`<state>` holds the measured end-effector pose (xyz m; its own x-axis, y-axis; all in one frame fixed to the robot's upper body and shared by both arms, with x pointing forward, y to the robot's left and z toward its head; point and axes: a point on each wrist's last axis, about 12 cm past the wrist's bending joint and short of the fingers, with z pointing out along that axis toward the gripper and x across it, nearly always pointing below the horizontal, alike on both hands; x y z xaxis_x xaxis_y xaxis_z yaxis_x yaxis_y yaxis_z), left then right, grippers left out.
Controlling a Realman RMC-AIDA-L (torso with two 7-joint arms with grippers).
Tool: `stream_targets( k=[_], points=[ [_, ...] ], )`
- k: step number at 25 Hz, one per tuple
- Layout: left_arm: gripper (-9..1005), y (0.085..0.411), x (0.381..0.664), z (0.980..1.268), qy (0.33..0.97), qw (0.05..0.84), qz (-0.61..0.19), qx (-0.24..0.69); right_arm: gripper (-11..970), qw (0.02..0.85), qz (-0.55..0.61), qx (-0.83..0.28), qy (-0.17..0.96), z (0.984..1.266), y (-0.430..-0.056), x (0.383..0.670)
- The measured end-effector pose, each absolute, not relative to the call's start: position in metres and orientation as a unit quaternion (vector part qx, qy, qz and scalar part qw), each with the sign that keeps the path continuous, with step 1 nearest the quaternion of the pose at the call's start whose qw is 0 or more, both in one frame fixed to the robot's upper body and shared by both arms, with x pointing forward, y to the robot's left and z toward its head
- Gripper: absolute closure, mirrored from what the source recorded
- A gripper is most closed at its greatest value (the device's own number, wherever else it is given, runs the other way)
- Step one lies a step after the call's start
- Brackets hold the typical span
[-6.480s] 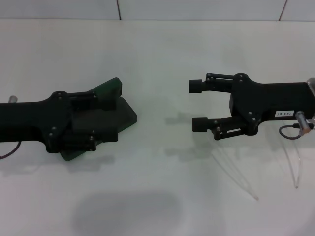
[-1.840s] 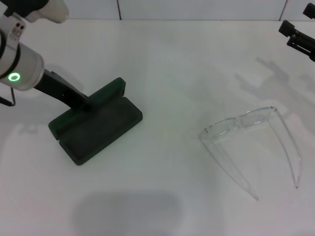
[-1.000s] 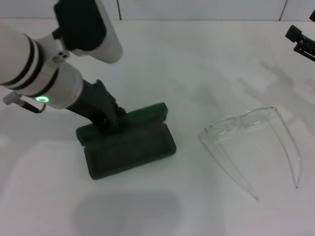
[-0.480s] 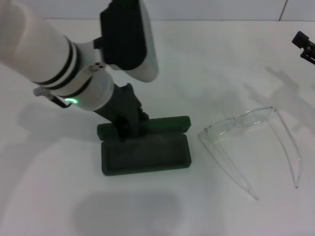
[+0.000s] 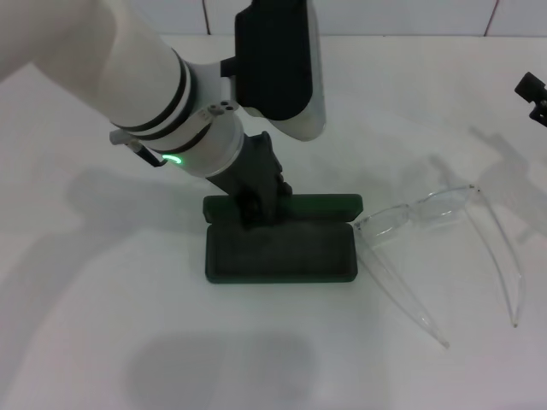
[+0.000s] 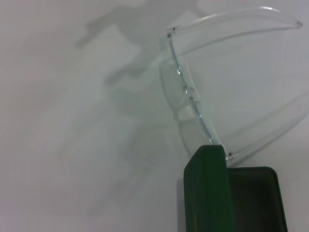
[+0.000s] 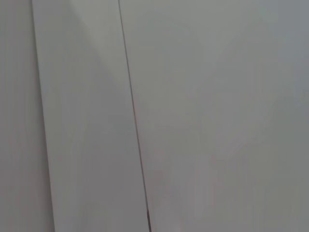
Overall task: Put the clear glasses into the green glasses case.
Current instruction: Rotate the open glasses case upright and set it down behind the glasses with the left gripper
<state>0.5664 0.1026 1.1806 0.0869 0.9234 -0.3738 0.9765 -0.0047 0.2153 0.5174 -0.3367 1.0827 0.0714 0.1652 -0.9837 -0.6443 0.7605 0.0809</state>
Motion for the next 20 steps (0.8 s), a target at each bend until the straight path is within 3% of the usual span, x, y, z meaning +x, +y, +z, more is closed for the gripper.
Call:
stream_targets(
  k=[20],
  points=[
    [782, 0.088, 0.578, 1.177, 0.652, 0.25, -0.075, 0.712, 90, 0.707, 0.288, -0.191, 0.616, 1.081, -0.338, 0.511]
  ],
)
